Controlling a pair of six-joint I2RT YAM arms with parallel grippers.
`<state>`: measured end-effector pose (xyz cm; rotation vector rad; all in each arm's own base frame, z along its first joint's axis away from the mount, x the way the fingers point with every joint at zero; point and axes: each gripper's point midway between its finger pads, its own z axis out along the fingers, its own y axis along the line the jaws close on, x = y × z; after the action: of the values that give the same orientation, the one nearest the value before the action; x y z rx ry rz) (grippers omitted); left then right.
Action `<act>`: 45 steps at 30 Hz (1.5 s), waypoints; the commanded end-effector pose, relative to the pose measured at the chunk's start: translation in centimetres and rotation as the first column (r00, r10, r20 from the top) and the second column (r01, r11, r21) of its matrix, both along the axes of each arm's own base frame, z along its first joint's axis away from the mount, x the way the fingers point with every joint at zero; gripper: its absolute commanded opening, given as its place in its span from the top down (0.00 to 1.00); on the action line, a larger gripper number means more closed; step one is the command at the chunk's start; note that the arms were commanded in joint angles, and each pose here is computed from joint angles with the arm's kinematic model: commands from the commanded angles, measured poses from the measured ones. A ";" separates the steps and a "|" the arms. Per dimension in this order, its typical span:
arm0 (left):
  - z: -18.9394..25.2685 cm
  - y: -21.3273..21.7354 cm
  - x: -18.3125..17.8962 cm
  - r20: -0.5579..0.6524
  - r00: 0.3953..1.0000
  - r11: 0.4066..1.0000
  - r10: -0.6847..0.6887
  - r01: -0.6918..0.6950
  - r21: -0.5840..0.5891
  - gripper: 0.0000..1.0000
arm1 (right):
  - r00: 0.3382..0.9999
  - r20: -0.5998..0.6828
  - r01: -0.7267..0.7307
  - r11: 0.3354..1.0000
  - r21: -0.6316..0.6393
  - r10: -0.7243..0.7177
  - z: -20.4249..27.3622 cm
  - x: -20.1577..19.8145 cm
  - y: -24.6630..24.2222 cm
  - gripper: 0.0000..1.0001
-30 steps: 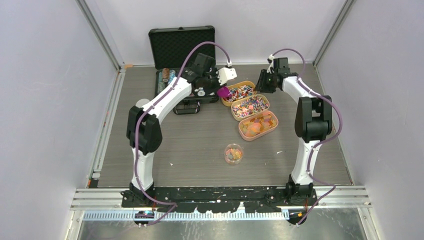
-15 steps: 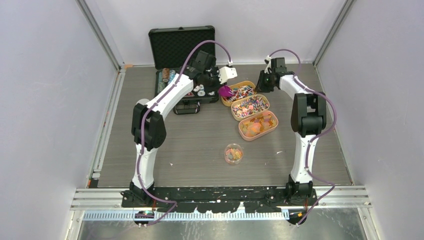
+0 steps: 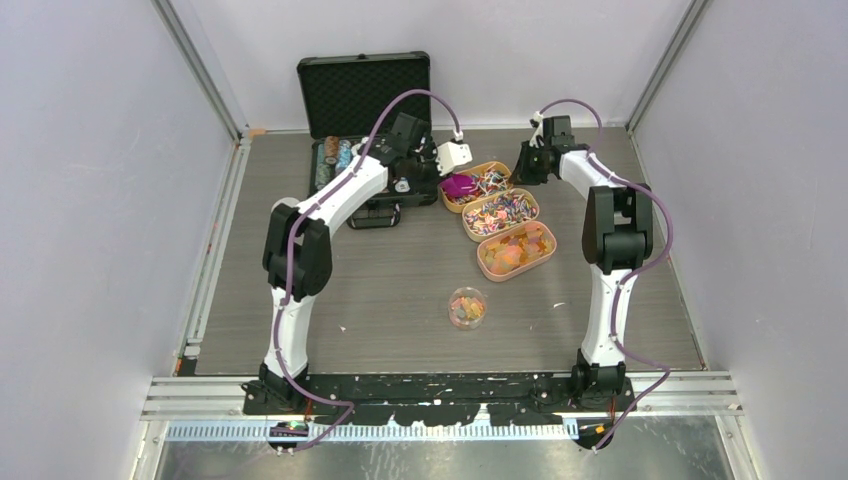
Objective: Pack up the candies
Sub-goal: Scoop the fake candies from the storage box.
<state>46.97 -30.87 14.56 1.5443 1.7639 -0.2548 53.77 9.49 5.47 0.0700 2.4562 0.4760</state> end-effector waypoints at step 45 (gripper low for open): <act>-6.1 1.3 1.1 0.013 0.997 0.997 0.071 -0.071 -0.011 1.00 | 0.999 0.052 -0.002 0.997 0.081 -0.002 0.4 1.2 0.4 0.96</act>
<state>48.53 -30.72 9.81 1.4616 1.7600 -0.2156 54.25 9.62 5.46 0.0989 2.4216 0.5340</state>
